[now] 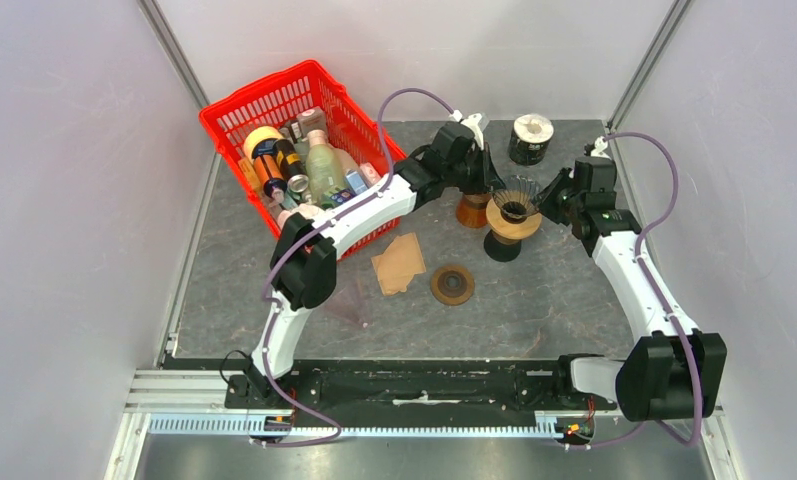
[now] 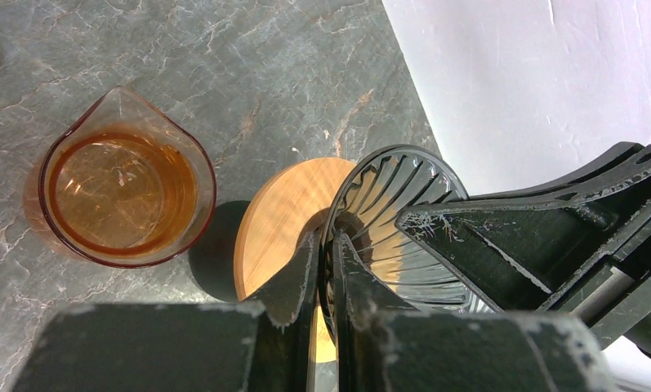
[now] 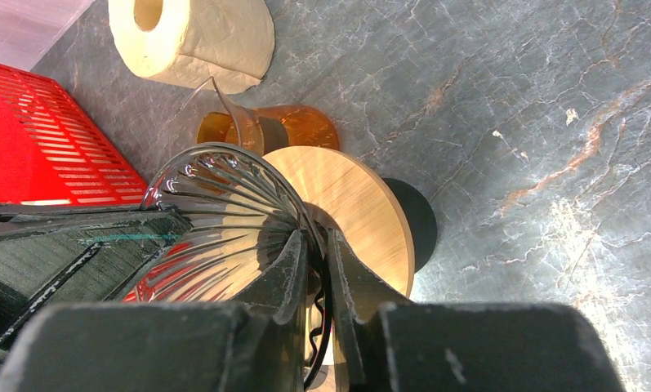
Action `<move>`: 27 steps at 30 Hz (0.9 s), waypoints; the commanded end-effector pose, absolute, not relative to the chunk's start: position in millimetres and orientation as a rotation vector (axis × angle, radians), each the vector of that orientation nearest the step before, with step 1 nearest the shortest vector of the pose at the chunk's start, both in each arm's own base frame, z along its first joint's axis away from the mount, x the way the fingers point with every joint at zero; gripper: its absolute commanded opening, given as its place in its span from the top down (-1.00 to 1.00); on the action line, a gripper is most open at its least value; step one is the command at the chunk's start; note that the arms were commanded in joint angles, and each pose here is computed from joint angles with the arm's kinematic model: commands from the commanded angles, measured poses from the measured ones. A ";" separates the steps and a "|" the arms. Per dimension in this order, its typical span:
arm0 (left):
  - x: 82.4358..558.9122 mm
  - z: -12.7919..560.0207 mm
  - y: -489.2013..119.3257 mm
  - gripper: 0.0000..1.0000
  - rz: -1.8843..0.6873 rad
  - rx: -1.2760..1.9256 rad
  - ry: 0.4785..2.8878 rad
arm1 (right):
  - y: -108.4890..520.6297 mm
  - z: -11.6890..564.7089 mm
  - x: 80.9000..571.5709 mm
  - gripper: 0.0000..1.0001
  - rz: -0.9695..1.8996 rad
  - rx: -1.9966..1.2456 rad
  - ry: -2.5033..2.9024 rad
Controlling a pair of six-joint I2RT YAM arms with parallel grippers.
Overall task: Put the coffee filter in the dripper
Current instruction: Place the coffee dripper in the dripper holder.
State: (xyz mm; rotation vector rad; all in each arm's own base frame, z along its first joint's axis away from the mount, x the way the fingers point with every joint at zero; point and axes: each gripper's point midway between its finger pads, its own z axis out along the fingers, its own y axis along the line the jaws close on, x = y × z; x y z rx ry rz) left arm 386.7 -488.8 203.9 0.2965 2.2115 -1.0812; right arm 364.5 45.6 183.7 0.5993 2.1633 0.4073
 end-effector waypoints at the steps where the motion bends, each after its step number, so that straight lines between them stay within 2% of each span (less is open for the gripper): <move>1: 358.7 121.1 -462.2 0.96 -0.832 0.343 2.468 | 30.6 94.9 313.2 0.88 0.240 0.687 2.482; 6: 359.6 99.7 -446.3 0.96 -0.709 0.305 2.524 | 28.7 73.5 296.8 1.00 0.213 0.716 2.570; 17: 346.8 62.2 -431.8 0.96 -0.617 0.278 2.641 | 27.5 39.5 276.9 1.00 0.166 0.773 2.701; 27: 339.5 63.0 -432.4 0.95 -0.629 0.294 2.649 | 31.0 47.0 279.4 0.93 0.198 0.771 2.688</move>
